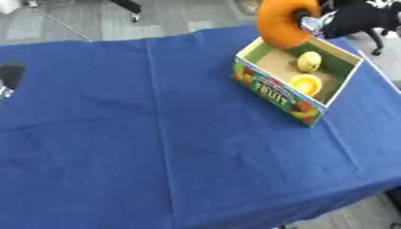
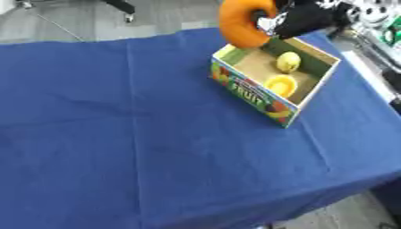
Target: Pick up the objects with one hand, pass them to the other hand, and then place them into the box on the other side of the table.
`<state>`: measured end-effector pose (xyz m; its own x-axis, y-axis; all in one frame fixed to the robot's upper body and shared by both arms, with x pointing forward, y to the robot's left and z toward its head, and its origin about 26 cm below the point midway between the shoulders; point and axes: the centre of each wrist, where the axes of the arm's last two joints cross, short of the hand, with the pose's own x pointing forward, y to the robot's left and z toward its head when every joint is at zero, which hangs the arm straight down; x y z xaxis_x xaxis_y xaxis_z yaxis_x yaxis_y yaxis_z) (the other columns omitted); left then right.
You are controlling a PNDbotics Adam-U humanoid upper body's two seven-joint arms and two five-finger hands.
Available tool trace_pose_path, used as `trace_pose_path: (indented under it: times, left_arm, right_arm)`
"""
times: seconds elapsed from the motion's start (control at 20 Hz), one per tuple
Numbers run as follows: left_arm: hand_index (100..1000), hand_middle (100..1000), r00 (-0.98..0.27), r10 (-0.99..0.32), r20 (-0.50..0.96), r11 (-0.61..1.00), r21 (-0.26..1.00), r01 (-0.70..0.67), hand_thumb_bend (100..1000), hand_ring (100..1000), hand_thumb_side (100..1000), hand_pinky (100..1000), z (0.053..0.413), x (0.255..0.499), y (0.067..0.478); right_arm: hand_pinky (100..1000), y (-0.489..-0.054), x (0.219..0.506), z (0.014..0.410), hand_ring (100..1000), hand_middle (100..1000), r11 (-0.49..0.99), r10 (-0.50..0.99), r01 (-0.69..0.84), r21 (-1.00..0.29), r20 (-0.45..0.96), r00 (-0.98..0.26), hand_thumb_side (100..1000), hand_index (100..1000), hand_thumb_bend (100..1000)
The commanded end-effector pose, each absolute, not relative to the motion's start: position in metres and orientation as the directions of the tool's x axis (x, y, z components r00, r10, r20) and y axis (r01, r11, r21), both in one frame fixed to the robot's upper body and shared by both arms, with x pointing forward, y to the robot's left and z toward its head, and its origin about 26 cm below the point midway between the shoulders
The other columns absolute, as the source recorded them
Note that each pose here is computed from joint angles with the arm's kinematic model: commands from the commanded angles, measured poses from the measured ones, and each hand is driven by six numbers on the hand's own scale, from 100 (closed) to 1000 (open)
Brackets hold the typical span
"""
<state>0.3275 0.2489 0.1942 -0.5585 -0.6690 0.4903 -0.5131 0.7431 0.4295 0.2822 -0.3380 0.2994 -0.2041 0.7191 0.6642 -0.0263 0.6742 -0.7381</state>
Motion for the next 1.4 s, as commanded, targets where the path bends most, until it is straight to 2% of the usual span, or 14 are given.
trace_pose_path:
  times: [0.05, 0.45, 0.85, 1.4]
  left_arm:
    - [712, 602, -0.572, -0.667, 0.477, 0.743, 0.370, -0.558, 655, 610, 561, 752, 0.207, 0.323, 0.258]
    - [719, 615, -0.600, -0.625, 0.499, 0.767, 0.249, -0.591, 636, 618, 552, 747, 0.216, 0.316, 0.265]
    - [728, 630, -0.578, -0.641, 0.505, 0.743, 0.223, -0.631, 630, 631, 556, 755, 0.221, 0.310, 0.279]
    - [729, 632, -0.562, -0.659, 0.501, 0.717, 0.192, -0.670, 630, 633, 550, 754, 0.224, 0.306, 0.286]
  right_arm:
    - [638, -0.350, 0.283, 0.311, 688, 411, 0.674, 0.732, 0.057, -0.737, 0.655, -0.189, 100, 515, 100]
    - [633, -0.392, 0.306, 0.288, 693, 418, 0.728, 0.678, 0.170, -0.665, 0.734, -0.035, 100, 518, 100]
    - [637, -0.422, 0.311, 0.270, 688, 420, 0.655, 0.715, 0.305, -0.692, 0.697, 0.047, 100, 521, 100]
    - [649, -0.441, 0.315, 0.245, 694, 466, 0.554, 0.762, 0.355, -0.753, 0.631, 0.148, 100, 565, 100]
